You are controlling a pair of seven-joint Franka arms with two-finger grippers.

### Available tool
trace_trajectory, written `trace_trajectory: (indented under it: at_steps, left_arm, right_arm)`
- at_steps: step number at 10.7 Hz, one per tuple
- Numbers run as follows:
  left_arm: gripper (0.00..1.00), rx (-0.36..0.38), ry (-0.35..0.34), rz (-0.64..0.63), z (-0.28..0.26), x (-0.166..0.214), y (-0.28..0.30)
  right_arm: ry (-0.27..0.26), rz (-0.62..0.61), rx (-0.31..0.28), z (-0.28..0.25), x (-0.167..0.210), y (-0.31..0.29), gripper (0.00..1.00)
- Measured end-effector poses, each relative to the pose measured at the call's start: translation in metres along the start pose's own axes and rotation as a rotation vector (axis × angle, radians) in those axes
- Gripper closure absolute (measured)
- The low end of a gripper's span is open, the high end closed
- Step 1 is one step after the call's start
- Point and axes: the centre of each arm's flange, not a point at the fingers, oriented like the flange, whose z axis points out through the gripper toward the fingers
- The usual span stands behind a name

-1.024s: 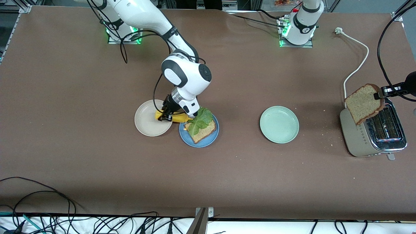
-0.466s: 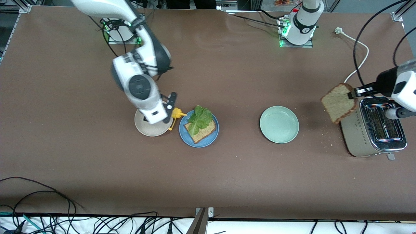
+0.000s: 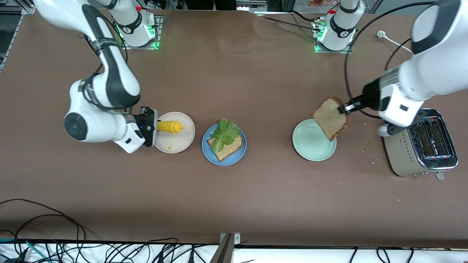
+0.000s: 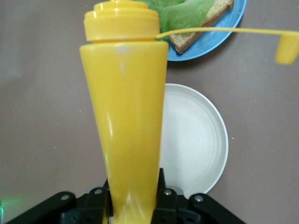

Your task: Make sandwich in blue plate with both arms

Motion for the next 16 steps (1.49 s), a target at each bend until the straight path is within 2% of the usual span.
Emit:
trace_trajectory:
  at_steps: [4, 6, 7, 9, 13, 16]
  left_arm:
    - [0.92, -0.14, 0.029, -0.16, 0.075, -0.015, 0.088]
    - [0.92, -0.234, 0.062, -0.215, 0.122, -0.027, 0.133]
    - [0.92, -0.278, 0.073, -0.221, 0.145, -0.038, 0.154]
    - [0.92, -0.344, 0.084, -0.21, 0.188, -0.064, 0.188]
    - [0.92, -0.395, 0.099, -0.176, 0.255, -0.103, 0.21]
    - [0.92, -0.412, 0.112, -0.161, 0.291, -0.12, 0.209]
  right_arm:
    - [0.155, -0.156, 0.087, 0.008, -0.101, 0.03, 0.66]
    - [0.284, -0.23, 0.136, 0.029, -0.149, 0.041, 0.66]
    - [0.361, -0.268, 0.146, 0.045, -0.167, 0.048, 0.66]
    - [0.474, -0.331, 0.181, 0.082, -0.196, 0.055, 0.66]
    - [0.637, -0.455, 0.191, 0.133, -0.239, 0.058, 0.66]
    - [0.702, -0.511, 0.159, 0.153, -0.266, 0.059, 0.66]
